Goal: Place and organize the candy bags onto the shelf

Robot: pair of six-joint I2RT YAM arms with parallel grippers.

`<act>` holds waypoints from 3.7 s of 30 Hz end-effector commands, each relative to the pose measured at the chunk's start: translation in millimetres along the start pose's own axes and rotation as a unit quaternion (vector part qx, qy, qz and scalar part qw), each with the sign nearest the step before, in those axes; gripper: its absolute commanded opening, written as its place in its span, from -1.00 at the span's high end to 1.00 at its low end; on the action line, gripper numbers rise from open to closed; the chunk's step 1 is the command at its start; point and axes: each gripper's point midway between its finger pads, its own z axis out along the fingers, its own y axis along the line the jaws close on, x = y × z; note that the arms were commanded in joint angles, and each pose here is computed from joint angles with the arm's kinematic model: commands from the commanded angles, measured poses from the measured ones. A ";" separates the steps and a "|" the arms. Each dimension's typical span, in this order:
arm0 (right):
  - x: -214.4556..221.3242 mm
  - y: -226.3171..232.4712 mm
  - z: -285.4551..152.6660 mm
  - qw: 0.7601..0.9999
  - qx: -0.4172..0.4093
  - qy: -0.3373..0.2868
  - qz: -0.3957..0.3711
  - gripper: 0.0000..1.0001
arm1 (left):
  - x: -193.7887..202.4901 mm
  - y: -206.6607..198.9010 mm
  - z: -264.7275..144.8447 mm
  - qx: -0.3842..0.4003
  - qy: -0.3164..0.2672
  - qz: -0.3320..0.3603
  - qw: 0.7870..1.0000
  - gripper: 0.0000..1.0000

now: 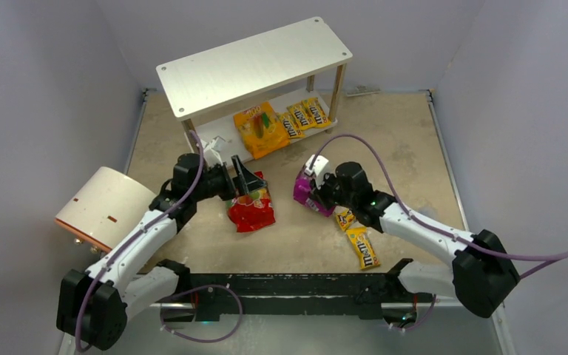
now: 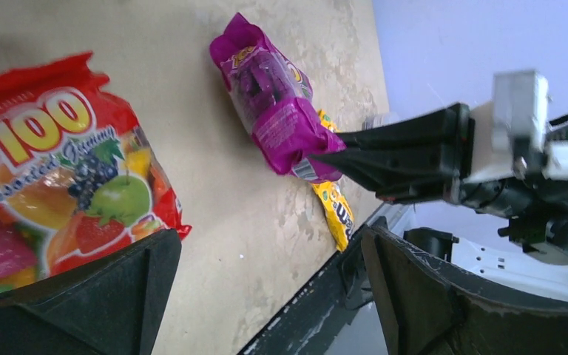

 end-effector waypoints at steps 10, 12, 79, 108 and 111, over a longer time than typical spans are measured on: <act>-57.8 63.2 -21.4 0.974 -0.122 -0.171 -0.090 1.00 | 36.3 -7.5 60.3 -0.026 0.024 -0.132 0.991 -1.00; -56.6 65.4 -22.7 0.973 -0.125 -0.172 -0.093 1.00 | 35.3 -4.5 66.8 -0.043 0.018 -0.146 0.988 -1.00; -176.6 109.0 -99.4 0.848 -0.230 -0.404 0.255 -0.81 | -33.0 -163.4 -92.8 0.324 -0.330 0.197 0.864 0.90; -180.9 111.9 -59.0 0.870 -0.223 -0.338 0.280 1.00 | -56.1 -61.1 -83.3 -0.025 -0.287 0.145 0.946 -0.66; -166.8 99.4 -49.2 0.900 -0.171 -0.300 0.266 1.00 | -51.7 -30.8 -100.2 -0.106 -0.278 0.122 0.947 -0.72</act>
